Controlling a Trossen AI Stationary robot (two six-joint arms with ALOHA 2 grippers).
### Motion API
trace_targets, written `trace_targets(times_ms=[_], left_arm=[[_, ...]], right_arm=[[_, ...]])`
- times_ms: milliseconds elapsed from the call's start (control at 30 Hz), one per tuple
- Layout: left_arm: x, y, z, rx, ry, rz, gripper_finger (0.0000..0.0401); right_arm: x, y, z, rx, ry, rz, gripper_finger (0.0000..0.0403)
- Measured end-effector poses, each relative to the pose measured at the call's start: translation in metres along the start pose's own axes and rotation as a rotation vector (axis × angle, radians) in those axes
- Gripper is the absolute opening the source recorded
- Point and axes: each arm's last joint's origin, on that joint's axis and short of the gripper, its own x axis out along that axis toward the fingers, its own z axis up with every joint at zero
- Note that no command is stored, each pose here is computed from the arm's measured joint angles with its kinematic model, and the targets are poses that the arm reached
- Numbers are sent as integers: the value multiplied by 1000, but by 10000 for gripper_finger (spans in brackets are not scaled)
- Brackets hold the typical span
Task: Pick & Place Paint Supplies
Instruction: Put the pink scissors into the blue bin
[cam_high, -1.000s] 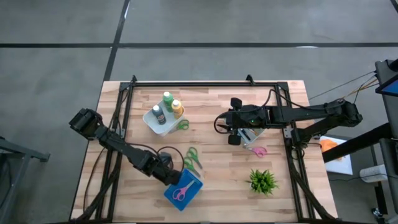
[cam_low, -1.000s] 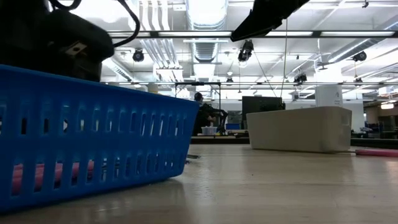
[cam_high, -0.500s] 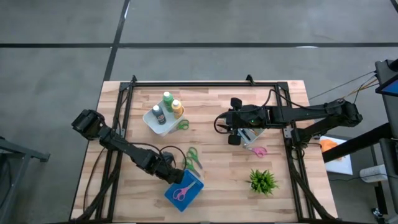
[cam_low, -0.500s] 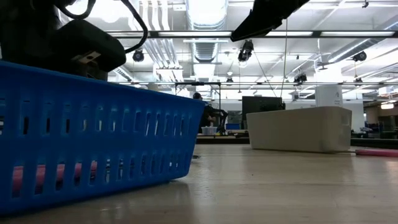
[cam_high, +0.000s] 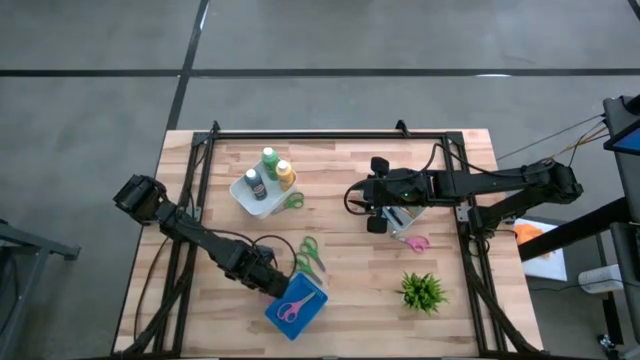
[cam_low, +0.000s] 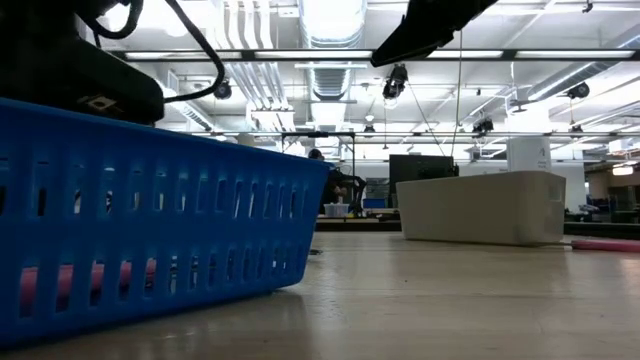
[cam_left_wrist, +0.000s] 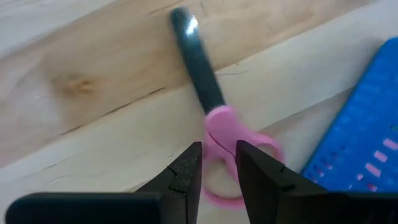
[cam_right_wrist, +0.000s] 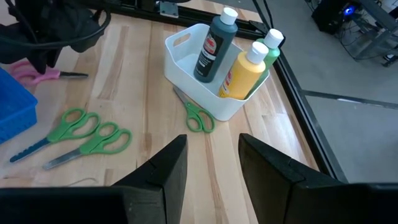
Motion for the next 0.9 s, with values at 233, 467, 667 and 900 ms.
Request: trace_targets(times_ms=[233,467,667,900], left_arm=[[-9,2,-1,22,6,-10,98],[-19,3,-11,39,17,-13,98],[-18,7,-28,7,33,-2,98],[-17,9,-37,1,23,-4,98]], right_arm=[[0,0,0,0,0,0,143],[0,0,0,0,0,0,143],[0,0,0,0,0,0,143],[0,0,0,0,0,0,143]])
